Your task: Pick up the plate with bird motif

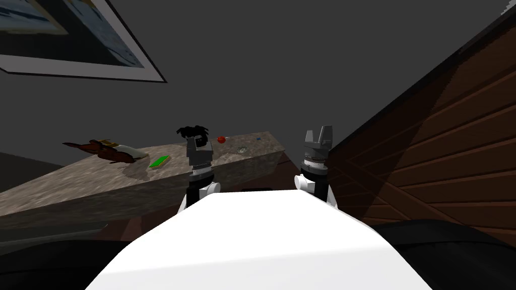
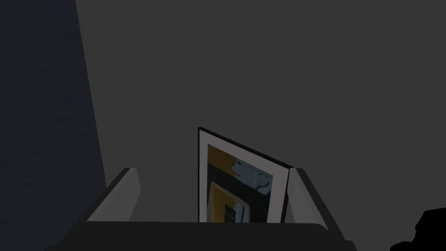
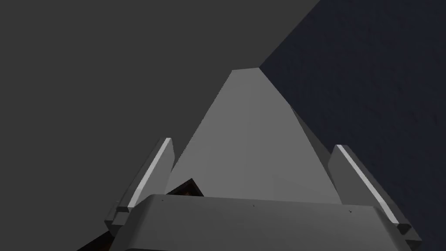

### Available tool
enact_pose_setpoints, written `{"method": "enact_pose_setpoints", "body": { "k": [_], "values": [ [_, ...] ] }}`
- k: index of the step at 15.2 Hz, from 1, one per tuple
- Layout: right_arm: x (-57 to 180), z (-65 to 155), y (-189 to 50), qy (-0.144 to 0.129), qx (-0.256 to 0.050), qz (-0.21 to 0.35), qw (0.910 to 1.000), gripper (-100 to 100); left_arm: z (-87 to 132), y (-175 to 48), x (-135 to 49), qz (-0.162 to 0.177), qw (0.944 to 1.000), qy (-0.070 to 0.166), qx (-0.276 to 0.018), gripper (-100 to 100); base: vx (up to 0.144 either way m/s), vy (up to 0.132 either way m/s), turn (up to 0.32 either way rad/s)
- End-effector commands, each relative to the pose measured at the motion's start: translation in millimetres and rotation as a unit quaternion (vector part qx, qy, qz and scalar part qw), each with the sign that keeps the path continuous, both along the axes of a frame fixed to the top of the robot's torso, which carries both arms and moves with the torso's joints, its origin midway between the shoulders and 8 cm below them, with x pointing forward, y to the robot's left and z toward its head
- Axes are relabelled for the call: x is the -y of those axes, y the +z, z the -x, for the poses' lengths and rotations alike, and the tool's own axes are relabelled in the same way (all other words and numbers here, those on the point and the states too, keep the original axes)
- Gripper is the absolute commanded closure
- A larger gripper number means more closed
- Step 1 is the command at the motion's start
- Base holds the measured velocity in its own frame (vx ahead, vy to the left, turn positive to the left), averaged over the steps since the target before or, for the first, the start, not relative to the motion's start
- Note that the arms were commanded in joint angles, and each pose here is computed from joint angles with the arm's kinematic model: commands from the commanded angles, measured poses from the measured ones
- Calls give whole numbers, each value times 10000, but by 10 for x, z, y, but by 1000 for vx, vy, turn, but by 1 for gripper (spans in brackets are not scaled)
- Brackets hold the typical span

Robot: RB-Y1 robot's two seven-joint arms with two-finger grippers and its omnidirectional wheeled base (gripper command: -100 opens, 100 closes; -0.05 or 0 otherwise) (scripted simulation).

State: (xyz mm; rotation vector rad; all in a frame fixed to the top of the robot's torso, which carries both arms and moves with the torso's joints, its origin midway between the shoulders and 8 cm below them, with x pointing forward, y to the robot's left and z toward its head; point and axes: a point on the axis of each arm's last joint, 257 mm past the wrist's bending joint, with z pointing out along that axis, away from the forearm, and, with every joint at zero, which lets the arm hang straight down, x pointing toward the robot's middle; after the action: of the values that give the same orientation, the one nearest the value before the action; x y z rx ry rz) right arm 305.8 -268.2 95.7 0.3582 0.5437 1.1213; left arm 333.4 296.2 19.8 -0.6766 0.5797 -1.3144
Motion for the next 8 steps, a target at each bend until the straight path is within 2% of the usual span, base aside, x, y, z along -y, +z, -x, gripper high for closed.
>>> {"method": "enact_pose_setpoints", "body": {
  "k": [1, 5, 6, 8],
  "values": [
    [0, 0, 0, 0, 0, 0, 10000, 0, -23, -22, 7, -102, 9999, -53, -84, -100, 5, -6, -16],
    [0, 0, 0, 0, 0, 0, 10000, 0, -131, -144, -54, -332, 9982, -143, -489, -100, 19, -35, -58],
    [0, 0, 0, 0, 0, 0, 10000, 0, -131, -144, -54, -332, 9982, -143, -489, -100, 29, -43, -42],
    [0, 0, 0, 0, 0, 0, 10000, 0, -192, -224, -134, -395, 9964, -139, -743, -100, 30, -53, -69]
  ]
}}
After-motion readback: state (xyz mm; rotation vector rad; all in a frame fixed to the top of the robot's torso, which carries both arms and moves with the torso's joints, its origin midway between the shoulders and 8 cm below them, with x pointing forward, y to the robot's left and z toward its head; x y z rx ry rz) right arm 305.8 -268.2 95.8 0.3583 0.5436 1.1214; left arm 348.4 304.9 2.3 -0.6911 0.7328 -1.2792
